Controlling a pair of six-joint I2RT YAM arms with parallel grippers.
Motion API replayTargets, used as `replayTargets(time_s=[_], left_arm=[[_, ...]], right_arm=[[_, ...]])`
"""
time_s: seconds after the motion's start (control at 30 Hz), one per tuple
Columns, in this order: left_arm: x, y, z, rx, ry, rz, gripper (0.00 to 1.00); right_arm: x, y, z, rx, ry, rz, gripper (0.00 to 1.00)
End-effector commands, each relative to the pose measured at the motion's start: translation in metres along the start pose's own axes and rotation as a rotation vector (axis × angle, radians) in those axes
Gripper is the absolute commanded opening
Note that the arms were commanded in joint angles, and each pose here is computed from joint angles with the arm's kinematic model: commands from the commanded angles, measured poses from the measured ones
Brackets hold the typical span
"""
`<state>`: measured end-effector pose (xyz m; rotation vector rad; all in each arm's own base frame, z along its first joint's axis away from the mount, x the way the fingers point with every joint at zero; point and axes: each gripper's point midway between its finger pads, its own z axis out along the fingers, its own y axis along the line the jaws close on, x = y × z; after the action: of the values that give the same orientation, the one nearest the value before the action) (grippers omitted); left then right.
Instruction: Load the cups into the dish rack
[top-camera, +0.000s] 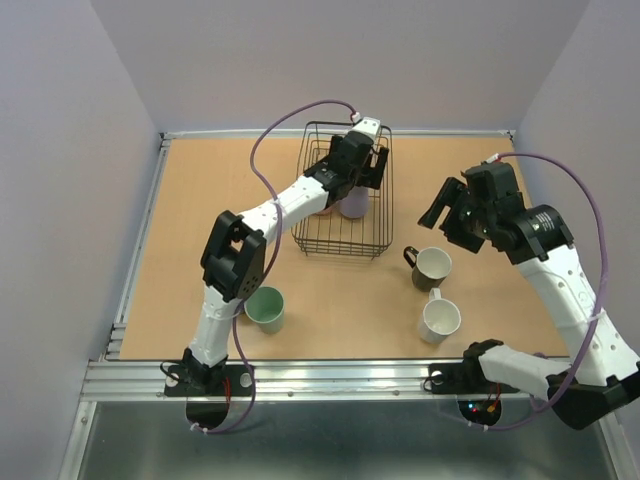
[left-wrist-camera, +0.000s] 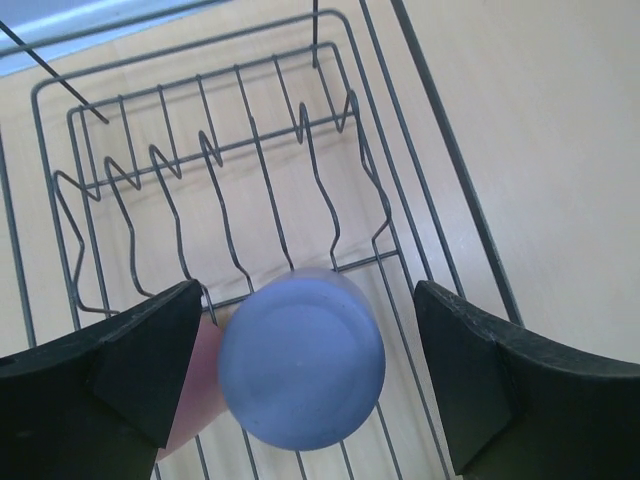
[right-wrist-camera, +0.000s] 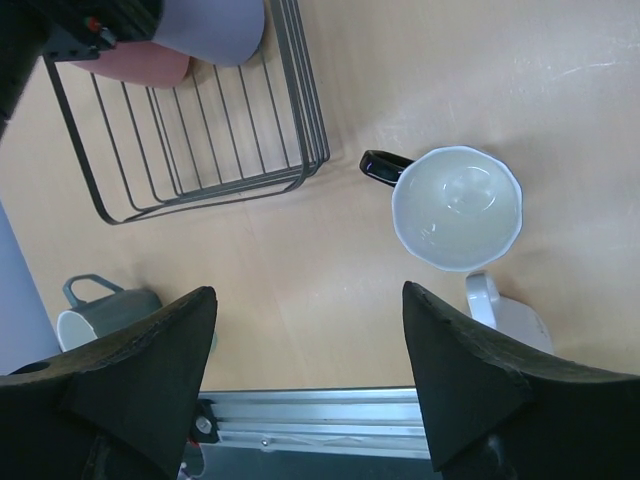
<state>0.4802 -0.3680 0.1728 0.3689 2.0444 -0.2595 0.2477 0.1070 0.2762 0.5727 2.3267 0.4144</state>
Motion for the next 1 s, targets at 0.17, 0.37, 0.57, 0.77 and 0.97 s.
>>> replayTargets(time_s=[0.17,0.37,0.57,0.77,0.97], left_arm=[[-0.15,0.014,-0.103,0.102,-0.308,-0.168,0.99],[-0.146,0.027,-0.134,0.169,-0.289,-0.247,0.99],[-0.137,0.042,-0.16,0.159,-0.29,-0.266,0.99],[-0.148,0.055,-0.181,0.13,-0.32,-0.274,0.99],[-0.145,0.056,-0.189,0.13,-0.302,-0.293,0.99]], right_arm=[[0.015,0.002,0.031,0.053,0.105,-0.008,0.75],[0.046,-0.014,0.066,0.114,0.232,-0.076,0.73],[0.074,-0.036,0.093,0.173,0.321,-0.131,0.65],[0.1,-0.067,0.112,0.245,0.364,-0.146,0.55],[0.1,-0.067,0.131,0.222,0.33,-0.162,0.49]])
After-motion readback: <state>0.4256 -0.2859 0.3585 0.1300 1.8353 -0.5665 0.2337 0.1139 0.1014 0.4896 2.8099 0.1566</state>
